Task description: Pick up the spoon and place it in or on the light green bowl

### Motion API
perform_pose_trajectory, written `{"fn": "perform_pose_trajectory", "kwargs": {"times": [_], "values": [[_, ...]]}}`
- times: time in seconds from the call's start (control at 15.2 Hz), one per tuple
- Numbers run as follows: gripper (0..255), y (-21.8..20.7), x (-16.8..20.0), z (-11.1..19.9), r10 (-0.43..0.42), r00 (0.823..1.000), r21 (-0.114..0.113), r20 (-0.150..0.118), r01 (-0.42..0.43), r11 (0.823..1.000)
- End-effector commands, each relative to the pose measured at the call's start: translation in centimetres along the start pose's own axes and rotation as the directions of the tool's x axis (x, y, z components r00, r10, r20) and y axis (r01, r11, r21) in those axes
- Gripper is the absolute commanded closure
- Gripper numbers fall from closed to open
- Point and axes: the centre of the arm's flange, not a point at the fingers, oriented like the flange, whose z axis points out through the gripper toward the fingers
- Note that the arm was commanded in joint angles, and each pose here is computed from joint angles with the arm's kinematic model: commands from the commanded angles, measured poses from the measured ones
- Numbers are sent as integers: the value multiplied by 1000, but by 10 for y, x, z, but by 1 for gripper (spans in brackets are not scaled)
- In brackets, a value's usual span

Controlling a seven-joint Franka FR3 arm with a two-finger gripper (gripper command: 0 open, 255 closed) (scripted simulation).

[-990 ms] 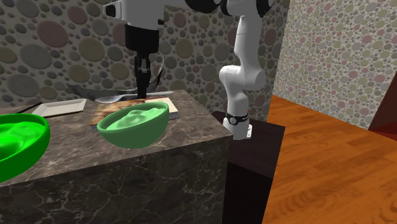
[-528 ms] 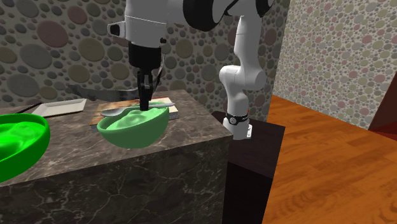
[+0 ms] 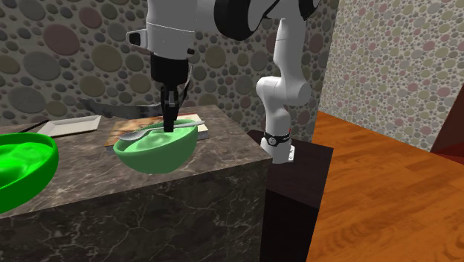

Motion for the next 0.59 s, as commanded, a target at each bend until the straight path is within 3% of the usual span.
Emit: {"fn": "perform_pose_trajectory", "kwargs": {"times": [0.0, 0.33, 0.53], "values": [[0, 0, 0, 1, -1, 1000, -1, 3, 1, 1000], [0, 0, 0, 1, -1, 1000, -1, 3, 1, 1000], [0, 0, 0, -38, -1, 1000, -1, 3, 1, 1000]]}}
